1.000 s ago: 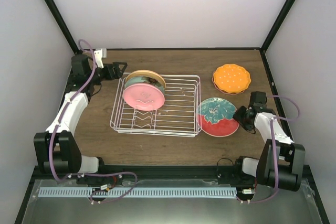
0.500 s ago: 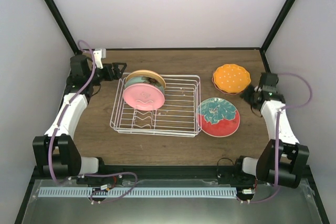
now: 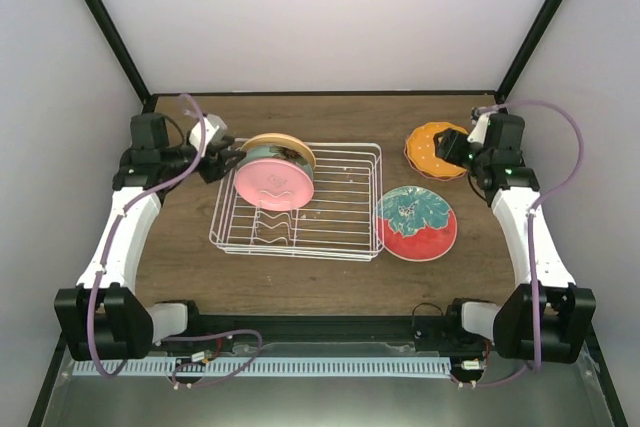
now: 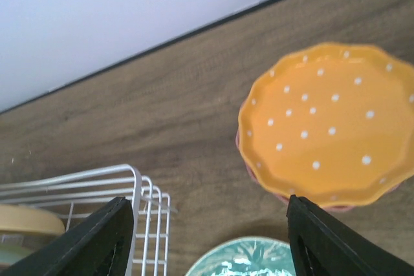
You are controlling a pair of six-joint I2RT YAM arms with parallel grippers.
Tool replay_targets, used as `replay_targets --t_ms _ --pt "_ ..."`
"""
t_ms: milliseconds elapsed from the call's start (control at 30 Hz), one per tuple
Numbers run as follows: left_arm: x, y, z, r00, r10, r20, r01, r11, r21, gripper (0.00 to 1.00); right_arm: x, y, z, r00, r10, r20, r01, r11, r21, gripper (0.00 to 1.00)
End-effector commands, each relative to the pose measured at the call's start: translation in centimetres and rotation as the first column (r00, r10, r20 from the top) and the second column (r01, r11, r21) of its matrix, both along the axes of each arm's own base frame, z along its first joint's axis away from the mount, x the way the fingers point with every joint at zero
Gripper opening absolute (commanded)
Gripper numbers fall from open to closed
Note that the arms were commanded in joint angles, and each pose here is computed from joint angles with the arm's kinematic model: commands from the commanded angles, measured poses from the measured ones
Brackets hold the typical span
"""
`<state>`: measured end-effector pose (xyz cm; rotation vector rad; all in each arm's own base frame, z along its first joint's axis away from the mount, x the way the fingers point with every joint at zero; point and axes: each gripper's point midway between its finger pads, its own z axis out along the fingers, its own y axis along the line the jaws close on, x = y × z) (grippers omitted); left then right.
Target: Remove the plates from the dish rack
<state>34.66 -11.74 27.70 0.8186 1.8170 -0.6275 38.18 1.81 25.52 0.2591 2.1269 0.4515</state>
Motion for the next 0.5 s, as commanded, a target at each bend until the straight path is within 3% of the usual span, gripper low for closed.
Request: replay_targets --t_ms 0,133,267,467 --pt "-3.7 -2.3 -1.2 0.959 -0.267 0.094 0.254 0.958 0.137 0.44 -0.4 1.9 0.1 0.995 0.087 0.040 -0.087 0.996 0.011 0.67" --pt "-4.0 -3.4 -2.8 0.936 -0.343 0.077 0.322 0.925 0.200 0.39 -0.7 1.9 0.0 0.996 0.081 0.037 -0.081 0.997 0.009 0.67" --pt "-4.0 -4.2 -4.7 0.915 -0.397 0.075 0.364 0.891 0.270 0.40 -1.3 1.9 -0.2 0.996 0.079 0.029 -0.080 0.997 0.006 0.67" --pt "-2.0 -4.3 -5.9 0.919 -0.379 0.108 0.328 0.887 0.327 0.43 -2.4 1.7 -0.3 0.997 0.066 0.030 -0.066 0.998 0.001 0.67"
